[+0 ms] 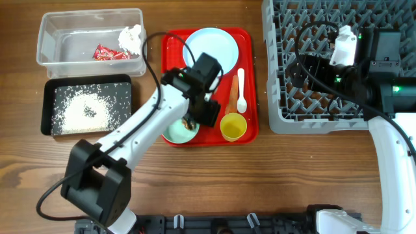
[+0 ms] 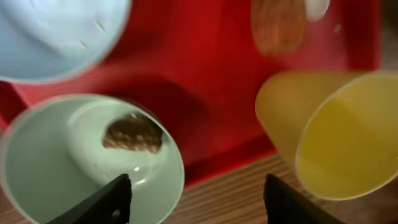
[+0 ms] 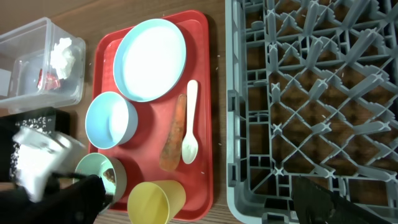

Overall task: Sort waste into correct bins and load items into the dishwasher rack
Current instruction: 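Grasp the rim of the light-green bowl with the left gripper, then lift the green bowl left and tip the food scrap onto the black tray, then return the green bowl to the red tray with the left gripper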

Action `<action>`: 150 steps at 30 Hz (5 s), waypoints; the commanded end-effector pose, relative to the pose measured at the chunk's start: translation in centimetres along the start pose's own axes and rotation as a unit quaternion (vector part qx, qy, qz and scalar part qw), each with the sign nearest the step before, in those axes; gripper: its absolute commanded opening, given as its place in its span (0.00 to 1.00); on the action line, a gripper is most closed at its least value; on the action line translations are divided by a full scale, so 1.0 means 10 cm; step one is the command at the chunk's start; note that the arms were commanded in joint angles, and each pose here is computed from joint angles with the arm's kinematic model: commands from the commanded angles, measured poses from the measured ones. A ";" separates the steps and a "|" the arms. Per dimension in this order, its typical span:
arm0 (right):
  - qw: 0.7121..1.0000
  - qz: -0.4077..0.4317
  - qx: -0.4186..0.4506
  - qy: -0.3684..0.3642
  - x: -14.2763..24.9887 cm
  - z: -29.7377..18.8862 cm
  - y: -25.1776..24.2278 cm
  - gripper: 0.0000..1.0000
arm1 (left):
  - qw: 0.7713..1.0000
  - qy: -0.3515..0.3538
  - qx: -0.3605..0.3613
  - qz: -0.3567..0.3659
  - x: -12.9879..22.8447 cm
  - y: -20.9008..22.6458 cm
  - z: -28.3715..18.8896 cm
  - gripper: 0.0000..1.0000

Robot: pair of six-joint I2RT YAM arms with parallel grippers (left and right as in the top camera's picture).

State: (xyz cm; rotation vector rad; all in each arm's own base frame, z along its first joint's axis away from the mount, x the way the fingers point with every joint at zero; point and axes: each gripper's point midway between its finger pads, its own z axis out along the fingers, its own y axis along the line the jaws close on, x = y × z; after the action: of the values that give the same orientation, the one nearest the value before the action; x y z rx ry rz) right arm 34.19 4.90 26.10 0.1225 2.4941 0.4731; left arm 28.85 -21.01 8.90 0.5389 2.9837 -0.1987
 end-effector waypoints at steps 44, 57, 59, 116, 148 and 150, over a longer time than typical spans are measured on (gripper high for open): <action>1.000 0.000 0.007 0.004 -0.01 0.00 -0.03 1.00 | 0.990 -0.086 0.045 -0.104 -0.21 0.10 -0.48 0.04; 1.000 -0.003 0.005 -0.003 -0.05 0.00 -0.02 1.00 | 0.951 -0.159 0.139 -0.227 -0.33 1.12 -1.02 0.04; 1.000 -0.003 0.005 -0.003 -0.05 0.00 -0.02 1.00 | 0.940 -0.175 0.158 -0.245 -0.33 1.33 -1.10 0.04; 1.000 0.000 0.006 0.003 -0.02 0.00 -0.02 1.00 | 0.777 -0.304 0.467 -0.292 -0.42 2.44 -1.48 0.04; 1.000 -0.004 0.006 -0.006 -0.07 0.01 -0.02 1.00 | 0.997 -0.038 0.047 -0.052 -0.07 0.27 0.14 0.04; 1.000 -0.004 0.006 -0.007 -0.07 0.01 -0.02 1.00 | 0.998 -0.027 0.046 -0.045 -0.04 0.22 0.20 0.04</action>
State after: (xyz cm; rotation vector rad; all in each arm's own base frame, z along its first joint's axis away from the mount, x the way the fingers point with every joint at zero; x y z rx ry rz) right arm 34.36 4.78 25.98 0.1255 2.4950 0.4646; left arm 31.01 -19.12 8.54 0.4041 2.9049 -0.3926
